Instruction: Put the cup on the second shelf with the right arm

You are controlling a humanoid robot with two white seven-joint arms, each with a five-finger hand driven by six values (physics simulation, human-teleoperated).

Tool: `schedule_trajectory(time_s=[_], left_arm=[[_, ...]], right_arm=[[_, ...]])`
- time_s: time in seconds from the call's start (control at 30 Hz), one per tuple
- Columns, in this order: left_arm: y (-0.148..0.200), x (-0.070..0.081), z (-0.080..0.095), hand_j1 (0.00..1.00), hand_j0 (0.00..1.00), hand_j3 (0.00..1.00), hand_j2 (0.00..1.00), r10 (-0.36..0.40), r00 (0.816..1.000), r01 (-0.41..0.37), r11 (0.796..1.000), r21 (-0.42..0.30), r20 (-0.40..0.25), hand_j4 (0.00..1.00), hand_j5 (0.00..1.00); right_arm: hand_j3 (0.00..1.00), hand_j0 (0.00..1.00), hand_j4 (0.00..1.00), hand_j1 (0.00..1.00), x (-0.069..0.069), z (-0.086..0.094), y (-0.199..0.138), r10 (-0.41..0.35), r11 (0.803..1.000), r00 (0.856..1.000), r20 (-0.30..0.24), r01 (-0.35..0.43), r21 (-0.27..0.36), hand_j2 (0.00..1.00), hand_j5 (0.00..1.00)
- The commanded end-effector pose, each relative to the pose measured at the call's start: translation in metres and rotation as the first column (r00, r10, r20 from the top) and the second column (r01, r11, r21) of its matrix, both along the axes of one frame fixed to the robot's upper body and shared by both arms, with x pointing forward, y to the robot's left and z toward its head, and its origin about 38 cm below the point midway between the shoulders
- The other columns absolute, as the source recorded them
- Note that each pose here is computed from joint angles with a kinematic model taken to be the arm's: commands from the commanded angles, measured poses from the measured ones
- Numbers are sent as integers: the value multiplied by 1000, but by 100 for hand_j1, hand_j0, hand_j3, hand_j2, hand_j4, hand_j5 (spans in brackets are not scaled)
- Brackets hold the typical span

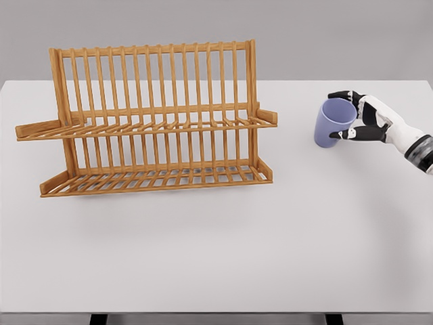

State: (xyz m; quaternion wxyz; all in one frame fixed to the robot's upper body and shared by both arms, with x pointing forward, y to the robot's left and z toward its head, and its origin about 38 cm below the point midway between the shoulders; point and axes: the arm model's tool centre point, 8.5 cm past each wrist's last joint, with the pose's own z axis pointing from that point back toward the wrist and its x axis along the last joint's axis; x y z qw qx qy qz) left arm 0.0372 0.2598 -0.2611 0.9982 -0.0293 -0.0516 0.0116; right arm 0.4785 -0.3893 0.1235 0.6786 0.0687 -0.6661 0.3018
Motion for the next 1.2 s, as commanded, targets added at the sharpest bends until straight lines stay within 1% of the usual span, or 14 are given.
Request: schedule_trajectory(time_s=[0.0,0.03,0.13,0.37,0.43,0.47,0.53,0.6,0.63,0.77,0.87,0.97,1.1,1.17], left_arm=[[0,0,0,100,100,100,100,0,1000,0,1000,0,0,100,100],[0,0,0,100,100,100,100,0,1000,0,1000,0,0,100,100],[0,0,0,100,100,100,100,0,1000,0,1000,0,0,100,100],[0,0,0,100,100,100,100,0,1000,0,1000,0,0,100,100],[0,0,0,100,100,100,100,0,1000,0,1000,0,0,100,100],[0,0,0,100,100,100,100,0,1000,0,1000,0,0,100,100],[0,0,0,100,100,100,100,0,1000,0,1000,0,0,100,100],[0,0,0,100,100,100,100,0,1000,0,1000,-1,0,100,100],[0,0,0,100,100,100,100,0,1000,0,1000,0,0,100,100],[0,0,0,100,100,100,100,0,1000,0,1000,0,0,100,100],[0,0,0,100,100,100,100,0,1000,0,1000,-1,0,100,100],[0,0,0,100,100,100,100,0,1000,0,1000,0,0,100,100],[0,0,0,100,100,100,100,0,1000,0,1000,0,0,100,100],[0,0,0,100,100,100,100,0,1000,0,1000,0,0,100,100]], right_arm=[[68,68,68,68,1,6,3,10,1000,1000,18,-11,5,68,68],[68,68,68,68,1,13,6,23,1000,999,34,-23,2,68,68],[68,68,68,68,2,18,7,26,1000,999,46,-26,5,68,68],[68,68,68,68,1,42,28,88,996,991,103,-89,8,68,68],[68,68,68,68,1,46,31,95,995,990,106,-96,8,68,68],[68,68,68,68,1,50,34,104,994,987,118,-106,7,68,68],[68,68,68,68,1,51,34,105,994,988,116,-107,6,68,68],[68,68,68,68,-2,65,35,126,992,981,147,-126,-15,68,68],[68,68,68,68,-2,68,36,133,991,979,155,-132,-19,68,68],[68,68,68,68,-3,69,37,135,991,978,157,-133,-22,68,68],[68,68,68,68,-5,78,45,162,987,969,184,-159,-30,68,68],[68,68,68,68,-5,79,46,166,986,968,190,-163,-32,68,68],[68,68,68,68,-7,92,57,200,980,953,226,-194,-48,68,68],[68,68,68,68,-9,104,60,219,976,942,255,-209,-69,68,68]])
